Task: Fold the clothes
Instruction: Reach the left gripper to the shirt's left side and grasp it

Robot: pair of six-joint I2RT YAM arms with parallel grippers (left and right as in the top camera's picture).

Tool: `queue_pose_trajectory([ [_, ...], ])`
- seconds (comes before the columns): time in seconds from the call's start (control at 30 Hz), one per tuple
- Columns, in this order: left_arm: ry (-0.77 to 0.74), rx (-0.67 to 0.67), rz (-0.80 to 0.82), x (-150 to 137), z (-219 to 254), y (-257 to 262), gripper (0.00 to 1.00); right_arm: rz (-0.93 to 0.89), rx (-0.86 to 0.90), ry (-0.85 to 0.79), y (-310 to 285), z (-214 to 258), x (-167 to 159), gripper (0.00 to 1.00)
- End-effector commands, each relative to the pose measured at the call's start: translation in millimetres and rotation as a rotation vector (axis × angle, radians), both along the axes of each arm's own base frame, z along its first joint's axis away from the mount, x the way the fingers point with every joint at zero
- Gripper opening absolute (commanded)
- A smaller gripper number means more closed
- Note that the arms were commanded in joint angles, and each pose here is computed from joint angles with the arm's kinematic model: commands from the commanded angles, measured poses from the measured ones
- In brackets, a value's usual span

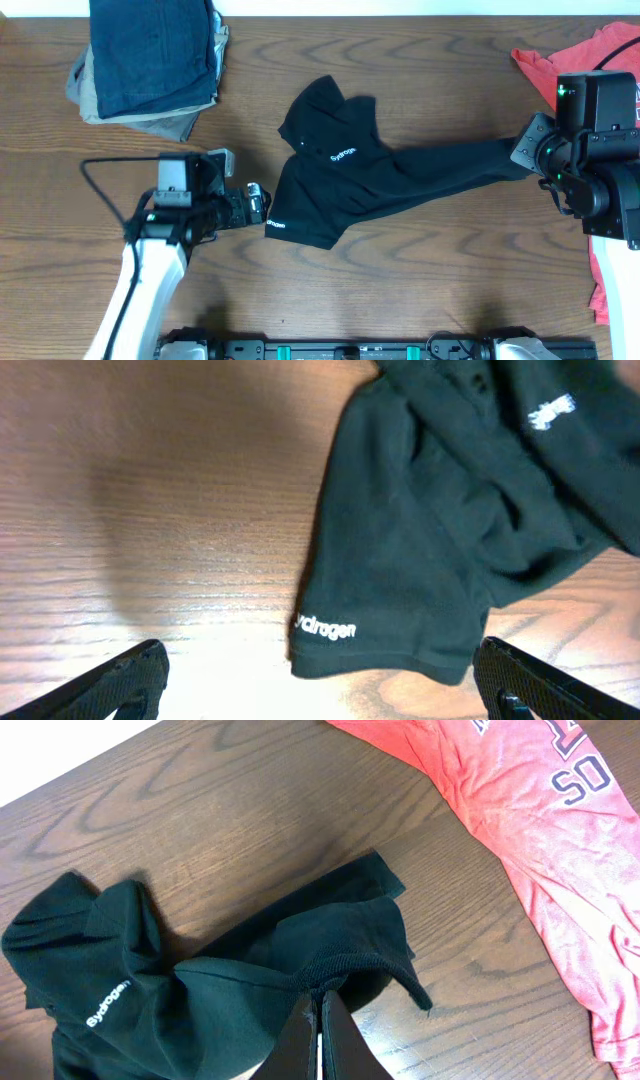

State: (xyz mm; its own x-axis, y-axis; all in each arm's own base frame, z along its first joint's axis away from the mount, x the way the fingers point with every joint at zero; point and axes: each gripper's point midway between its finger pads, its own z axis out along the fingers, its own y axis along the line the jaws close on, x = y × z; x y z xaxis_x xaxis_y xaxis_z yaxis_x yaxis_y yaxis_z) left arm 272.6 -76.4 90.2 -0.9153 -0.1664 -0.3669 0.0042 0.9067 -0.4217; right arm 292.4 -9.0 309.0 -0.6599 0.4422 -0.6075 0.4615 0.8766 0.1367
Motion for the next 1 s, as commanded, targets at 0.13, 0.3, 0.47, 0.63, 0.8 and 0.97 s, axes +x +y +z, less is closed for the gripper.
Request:
queue_pose_trajectory([
  [0.13,0.122,-0.093,-0.069,-4,-23,-26,0.98,-0.009,-0.015,-0.021,-5,5,2,0.01],
  [0.3,0.194,0.018,-0.051,-7,-50,-27,0.98,-0.009,-0.015,-0.017,-4,3,4,0.01],
  [0.47,0.218,0.106,0.001,-4,-67,-26,0.98,-0.008,-0.018,0.004,-4,-2,8,0.01],
  [0.63,0.200,0.157,0.031,0,-69,-20,0.98,-0.008,-0.021,0.029,-3,-10,13,0.01],
  [0.8,0.204,0.174,0.036,0,-72,-17,0.94,-0.008,-0.023,0.049,-3,-15,16,0.01],
  [0.97,0.239,0.183,0.034,-3,-81,-17,0.92,-0.003,-0.017,0.051,-1,-17,18,0.01],
])
